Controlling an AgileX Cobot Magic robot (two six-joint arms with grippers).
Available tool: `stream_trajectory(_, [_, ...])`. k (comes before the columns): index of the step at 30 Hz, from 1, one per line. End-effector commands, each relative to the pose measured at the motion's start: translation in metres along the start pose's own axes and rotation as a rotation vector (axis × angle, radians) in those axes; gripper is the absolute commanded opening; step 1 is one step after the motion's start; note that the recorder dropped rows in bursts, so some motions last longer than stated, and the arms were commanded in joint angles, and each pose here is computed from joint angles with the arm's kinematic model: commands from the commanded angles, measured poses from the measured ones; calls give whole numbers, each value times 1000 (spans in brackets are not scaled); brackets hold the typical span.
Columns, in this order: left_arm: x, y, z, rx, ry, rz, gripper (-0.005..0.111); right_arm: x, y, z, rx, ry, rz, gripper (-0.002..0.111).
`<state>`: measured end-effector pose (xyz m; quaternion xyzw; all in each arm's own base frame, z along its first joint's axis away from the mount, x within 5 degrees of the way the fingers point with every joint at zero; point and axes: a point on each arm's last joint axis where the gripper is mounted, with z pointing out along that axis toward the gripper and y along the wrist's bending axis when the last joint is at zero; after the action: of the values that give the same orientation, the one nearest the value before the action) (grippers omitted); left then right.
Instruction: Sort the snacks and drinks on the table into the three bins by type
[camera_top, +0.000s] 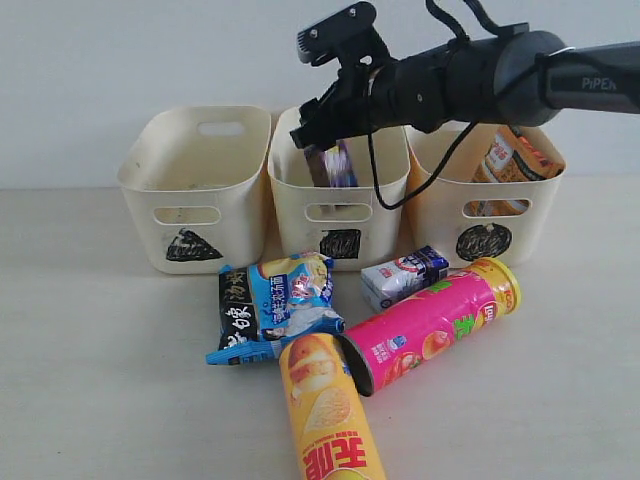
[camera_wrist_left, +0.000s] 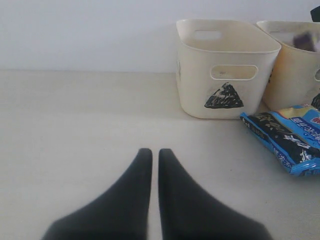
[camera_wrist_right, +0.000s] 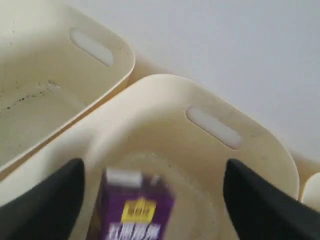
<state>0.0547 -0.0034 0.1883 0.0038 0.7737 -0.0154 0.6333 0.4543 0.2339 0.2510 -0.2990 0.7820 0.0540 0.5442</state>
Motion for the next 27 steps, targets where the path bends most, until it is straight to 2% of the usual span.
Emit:
stream_trajectory(1, [0, 0, 0, 2, -6, 7, 4, -7, -6, -4, 15, -32, 9, 77])
stream_trajectory(6, [0, 0, 0, 2, -6, 7, 4, -18, -10, -17, 19, -34, 28, 73])
stream_trajectory(7, [0, 0, 0, 2, -6, 7, 4, -21, -11, -21, 18, -18, 31, 61])
stream_trajectory(8, [0, 0, 0, 2, -6, 7, 4, -21, -11, -23, 17, -5, 31, 54])
stream_trajectory(10, [0, 0, 0, 2, -6, 7, 4, -14, -11, -28, 2, 110, 35, 16])
stream_trajectory(11, [0, 0, 0, 2, -6, 7, 4, -9, -10, -29, -5, 167, 39, 2])
stream_trajectory(14, [0, 0, 0, 2, -6, 7, 4, 4, -8, -37, -25, 353, 74, 0])
stream_trajectory(16, [0, 0, 0, 2, -6, 7, 4, 6, -6, -45, -48, 416, 114, 0])
stream_trajectory(20, [0, 0, 0, 2, -6, 7, 4, 15, 2, -77, -89, 409, 208, 0])
stream_trajectory(27, [0, 0, 0, 2, -6, 7, 4, 35, 7, -129, -94, 424, 222, 0])
